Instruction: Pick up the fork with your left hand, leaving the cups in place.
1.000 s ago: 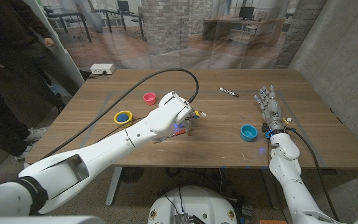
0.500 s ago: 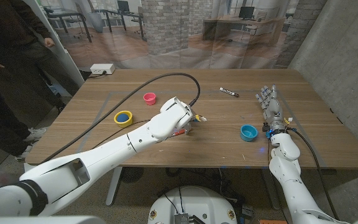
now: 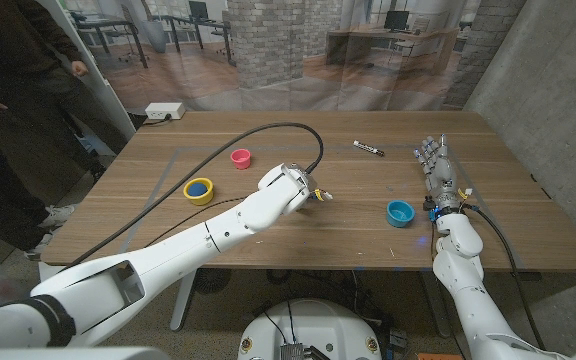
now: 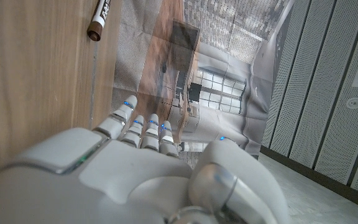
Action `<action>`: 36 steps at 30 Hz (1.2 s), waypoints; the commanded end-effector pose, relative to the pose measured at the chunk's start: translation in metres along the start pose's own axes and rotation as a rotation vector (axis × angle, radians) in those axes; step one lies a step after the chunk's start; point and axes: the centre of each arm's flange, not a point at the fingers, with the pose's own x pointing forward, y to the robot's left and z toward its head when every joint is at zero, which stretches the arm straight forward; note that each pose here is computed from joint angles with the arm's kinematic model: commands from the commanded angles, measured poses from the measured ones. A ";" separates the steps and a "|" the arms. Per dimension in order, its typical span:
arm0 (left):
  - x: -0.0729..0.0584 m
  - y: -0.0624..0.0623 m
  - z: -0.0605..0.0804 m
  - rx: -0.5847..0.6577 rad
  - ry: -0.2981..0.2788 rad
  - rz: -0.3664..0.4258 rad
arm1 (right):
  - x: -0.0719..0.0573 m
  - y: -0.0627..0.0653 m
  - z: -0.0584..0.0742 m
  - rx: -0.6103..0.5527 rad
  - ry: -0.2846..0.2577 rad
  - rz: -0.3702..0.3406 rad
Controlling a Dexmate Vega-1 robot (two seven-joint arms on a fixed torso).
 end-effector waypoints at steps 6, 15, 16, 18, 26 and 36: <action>0.012 -0.019 0.001 0.006 0.005 0.103 | 0.000 -0.005 0.006 -0.052 -0.031 -0.041; 0.010 -0.022 -0.003 -0.040 -0.043 0.177 | 0.004 -0.004 0.007 -0.069 -0.033 -0.044; 0.010 -0.022 -0.004 -0.043 -0.048 0.170 | 0.004 -0.004 0.007 -0.073 -0.034 -0.044; 0.010 -0.021 -0.005 -0.052 -0.059 0.168 | 0.004 -0.004 0.008 -0.076 -0.034 -0.045; 0.009 -0.013 -0.007 -0.081 -0.097 0.149 | 0.006 -0.005 0.006 -0.082 -0.025 -0.047; 0.003 -0.003 -0.013 -0.117 -0.108 0.156 | 0.008 -0.005 0.006 -0.090 -0.022 -0.044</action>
